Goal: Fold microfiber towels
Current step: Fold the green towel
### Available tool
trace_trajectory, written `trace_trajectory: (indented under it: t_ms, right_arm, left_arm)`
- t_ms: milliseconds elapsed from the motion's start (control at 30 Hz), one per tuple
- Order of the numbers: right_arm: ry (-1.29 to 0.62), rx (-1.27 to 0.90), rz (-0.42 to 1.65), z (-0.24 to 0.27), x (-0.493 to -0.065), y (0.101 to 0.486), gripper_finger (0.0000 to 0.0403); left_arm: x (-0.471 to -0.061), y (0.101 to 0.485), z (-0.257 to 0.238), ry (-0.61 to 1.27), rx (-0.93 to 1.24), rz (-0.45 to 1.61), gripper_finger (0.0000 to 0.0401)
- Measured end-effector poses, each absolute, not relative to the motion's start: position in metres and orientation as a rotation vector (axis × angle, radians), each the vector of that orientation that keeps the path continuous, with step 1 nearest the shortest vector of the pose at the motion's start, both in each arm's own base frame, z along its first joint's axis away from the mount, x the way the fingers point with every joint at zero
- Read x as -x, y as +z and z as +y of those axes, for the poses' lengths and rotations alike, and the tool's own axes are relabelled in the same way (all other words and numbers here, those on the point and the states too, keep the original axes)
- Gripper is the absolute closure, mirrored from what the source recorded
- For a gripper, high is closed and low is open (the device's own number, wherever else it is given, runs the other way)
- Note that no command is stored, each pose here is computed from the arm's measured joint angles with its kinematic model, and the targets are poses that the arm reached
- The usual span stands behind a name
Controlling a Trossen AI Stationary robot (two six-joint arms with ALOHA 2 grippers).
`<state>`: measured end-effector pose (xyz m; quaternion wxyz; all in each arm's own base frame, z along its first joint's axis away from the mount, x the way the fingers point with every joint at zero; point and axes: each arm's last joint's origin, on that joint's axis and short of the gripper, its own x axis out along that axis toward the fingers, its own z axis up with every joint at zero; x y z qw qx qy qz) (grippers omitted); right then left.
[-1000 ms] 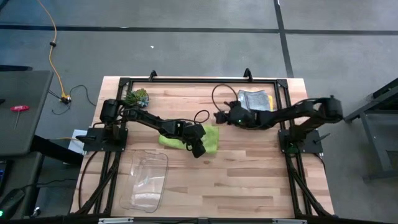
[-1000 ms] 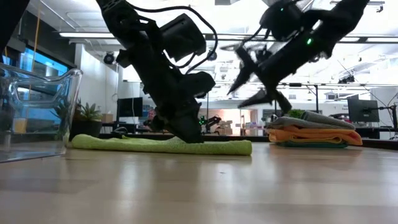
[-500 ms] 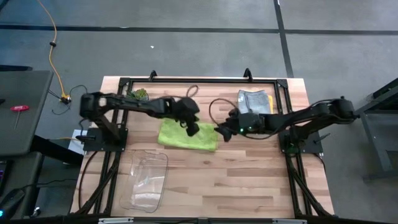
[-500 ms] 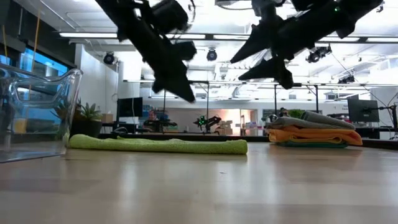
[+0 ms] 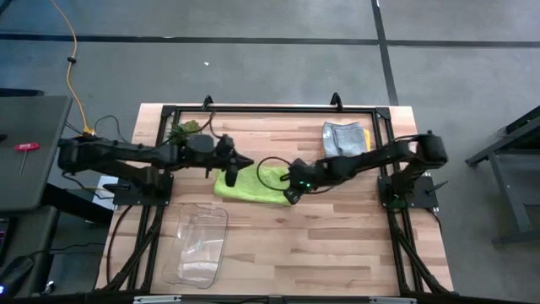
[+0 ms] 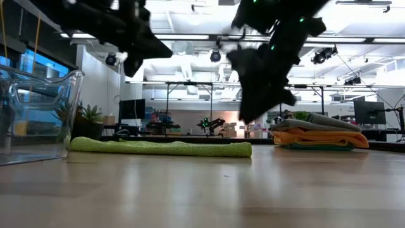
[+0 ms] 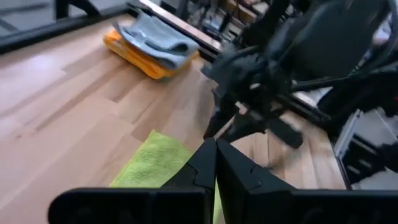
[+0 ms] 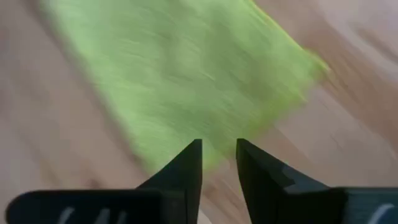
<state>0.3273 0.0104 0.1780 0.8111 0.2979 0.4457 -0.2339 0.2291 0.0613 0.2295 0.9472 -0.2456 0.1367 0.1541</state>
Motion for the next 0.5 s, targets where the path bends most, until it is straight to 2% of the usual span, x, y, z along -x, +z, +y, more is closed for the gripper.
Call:
trace_trajectory:
  t_ms: [100, 200, 400, 500]
  right_arm:
    - [-0.581, -0.759, 1.056, 0.0100, -0.3273, 0.1747, 0.0319]
    - [-0.627, -0.861, 1.044, 0.0127, -0.3277, 0.1746, 0.0299]
    - [-0.695, -1.091, 0.944, 0.0123, -0.3309, 0.1707, 0.0205]
    - [-0.789, -1.147, 0.885, 0.0063, -0.3305, 0.1704, 0.0167]
  left_arm:
    - [-0.2232, 0.2352, 0.0572, 0.336, 0.488, 0.243, 0.0401]
    - [-0.2200, 0.2388, 0.0563, 0.342, 0.473, 0.236, 0.0401]
    - [-0.2179, 0.2379, 0.0583, 0.341, 0.386, 0.266, 0.0401]
    - [-0.2166, 0.2364, 0.0610, 0.318, 0.366, 0.290, 0.0401]
